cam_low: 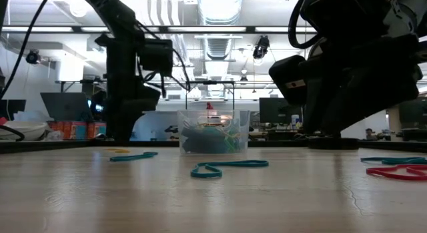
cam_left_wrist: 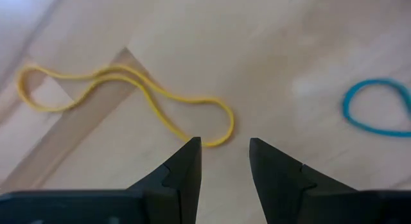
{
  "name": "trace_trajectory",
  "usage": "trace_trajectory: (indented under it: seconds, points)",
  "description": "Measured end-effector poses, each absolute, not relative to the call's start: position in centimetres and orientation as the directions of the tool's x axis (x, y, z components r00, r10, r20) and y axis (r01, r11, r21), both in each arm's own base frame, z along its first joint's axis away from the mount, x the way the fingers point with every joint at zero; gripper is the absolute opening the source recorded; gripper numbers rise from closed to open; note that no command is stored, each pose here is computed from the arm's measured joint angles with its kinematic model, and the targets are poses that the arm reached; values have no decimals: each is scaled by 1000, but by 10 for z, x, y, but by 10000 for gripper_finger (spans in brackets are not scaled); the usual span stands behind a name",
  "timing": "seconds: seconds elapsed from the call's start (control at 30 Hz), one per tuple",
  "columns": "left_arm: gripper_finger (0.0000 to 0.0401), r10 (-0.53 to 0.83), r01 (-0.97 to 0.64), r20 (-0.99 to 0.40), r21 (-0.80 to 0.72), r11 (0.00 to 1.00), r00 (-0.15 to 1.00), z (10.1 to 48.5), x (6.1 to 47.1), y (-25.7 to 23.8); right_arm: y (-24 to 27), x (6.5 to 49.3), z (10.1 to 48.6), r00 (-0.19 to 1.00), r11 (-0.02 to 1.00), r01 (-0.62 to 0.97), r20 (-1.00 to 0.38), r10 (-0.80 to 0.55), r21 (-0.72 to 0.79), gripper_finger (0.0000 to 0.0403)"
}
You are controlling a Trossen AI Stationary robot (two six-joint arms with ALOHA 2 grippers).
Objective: Pick and place rubber bands into bin
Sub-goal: Put the yellow rubber band into the transparent bin
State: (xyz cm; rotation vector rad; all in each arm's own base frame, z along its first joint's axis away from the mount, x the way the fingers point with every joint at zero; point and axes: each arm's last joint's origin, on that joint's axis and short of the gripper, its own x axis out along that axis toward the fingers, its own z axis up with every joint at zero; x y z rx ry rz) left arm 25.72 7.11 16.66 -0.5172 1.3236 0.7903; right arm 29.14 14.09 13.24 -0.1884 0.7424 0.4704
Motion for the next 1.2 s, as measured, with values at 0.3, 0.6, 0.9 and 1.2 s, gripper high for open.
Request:
trace_trajectory:
  seconds: [0.3, 0.6, 0.9, 1.2]
  points:
    - [116, 220, -753, -968, 53, 656, 123, 159, 260, 73, 141, 292, 133, 643, 881, -472, -685, 342, -3, 68]
    - [116, 216, -759, -972, 69, 647, 97, 154, 254, 77, 141, 292, 133, 643, 882, -471, -684, 343, 0, 64]
    - [116, 181, -755, -977, 34, 655, 113, 151, 251, 82, 141, 292, 133, 643, 883, -470, -684, 343, 1, 63]
    - [115, 159, -742, -979, 12, 670, 127, 150, 251, 87, 141, 292, 133, 643, 883, -468, -684, 343, 3, 63]
